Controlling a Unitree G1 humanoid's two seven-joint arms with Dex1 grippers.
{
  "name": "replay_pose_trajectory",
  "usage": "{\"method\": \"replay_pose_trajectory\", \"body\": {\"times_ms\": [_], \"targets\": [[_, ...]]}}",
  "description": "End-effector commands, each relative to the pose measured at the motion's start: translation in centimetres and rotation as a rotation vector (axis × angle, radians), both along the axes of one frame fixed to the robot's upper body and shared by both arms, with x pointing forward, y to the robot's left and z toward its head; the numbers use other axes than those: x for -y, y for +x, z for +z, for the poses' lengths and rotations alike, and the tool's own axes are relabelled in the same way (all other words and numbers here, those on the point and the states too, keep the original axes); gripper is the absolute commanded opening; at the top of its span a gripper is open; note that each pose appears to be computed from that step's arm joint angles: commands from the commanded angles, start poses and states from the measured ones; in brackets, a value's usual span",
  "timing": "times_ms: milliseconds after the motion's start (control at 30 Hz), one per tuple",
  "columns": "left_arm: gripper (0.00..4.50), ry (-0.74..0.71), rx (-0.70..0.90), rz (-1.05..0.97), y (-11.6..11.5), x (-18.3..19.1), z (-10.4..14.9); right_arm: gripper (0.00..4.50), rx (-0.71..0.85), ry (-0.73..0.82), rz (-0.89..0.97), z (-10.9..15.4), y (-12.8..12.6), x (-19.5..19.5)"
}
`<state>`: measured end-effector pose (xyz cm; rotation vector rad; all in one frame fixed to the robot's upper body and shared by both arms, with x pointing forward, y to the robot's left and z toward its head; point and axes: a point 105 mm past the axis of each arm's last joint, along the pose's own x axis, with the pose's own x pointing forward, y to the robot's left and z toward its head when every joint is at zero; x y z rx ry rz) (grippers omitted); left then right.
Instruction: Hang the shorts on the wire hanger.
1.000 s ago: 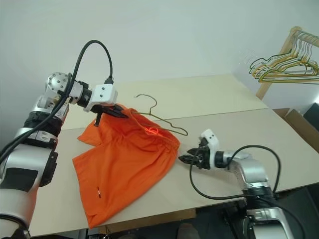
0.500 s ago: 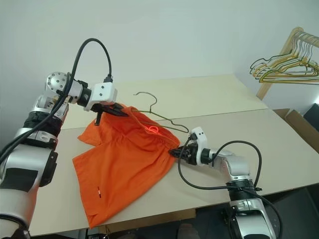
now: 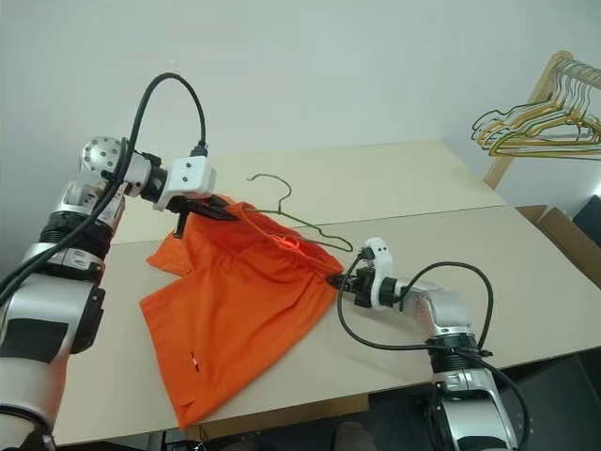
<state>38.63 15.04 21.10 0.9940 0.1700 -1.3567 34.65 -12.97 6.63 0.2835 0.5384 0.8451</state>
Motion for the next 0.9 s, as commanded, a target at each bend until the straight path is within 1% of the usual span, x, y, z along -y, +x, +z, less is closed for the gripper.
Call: {"method": "replay_pose_trajectory", "body": {"times_ms": [33,200,333,500,600,633,700,767,800,900], "targets": [[0.00,-0.006,0.061,-0.002,-0.2,-0.8,1.8,0.03,0.107,-0.020,0.009,2.9,0.7,1.7],[0.00,0.005,0.044,0.017,-0.3,-1.5,1.4,0.03,0.120,-0.097,0.012,2.8,0.9,3.4],[0.00,0.034,0.051,0.043,0.0,-2.1,0.7,0.03,0.169,-0.165,0.065,3.0,0.5,4.0],[0.00,0.021,0.033,0.046,-0.2,-2.4,0.5,0.03,0.188,-0.198,0.094,3.8,0.4,4.6],[0.00,0.064,0.040,0.071,0.0,-3.0,-0.1,0.03,0.277,-0.279,0.122,4.4,0.5,5.0],[0.00,0.086,0.053,0.086,0.2,-3.2,-0.4,0.03,0.301,-0.327,0.154,4.5,0.3,5.0],[0.00,0.102,0.072,0.111,0.5,-3.2,-0.8,0.03,0.396,-0.441,0.254,5.1,-0.2,4.7],[0.00,0.093,0.082,0.112,0.6,-2.9,-0.9,0.03,0.476,-0.493,0.339,6.5,-0.6,4.1],[0.00,0.090,0.096,0.111,0.6,-2.8,-0.8,0.03,0.518,-0.515,0.361,7.8,-0.4,3.5],[0.00,0.067,0.131,0.125,0.8,-2.3,-0.5,0.03,0.608,-0.602,0.405,10.4,0.1,2.2]]}}
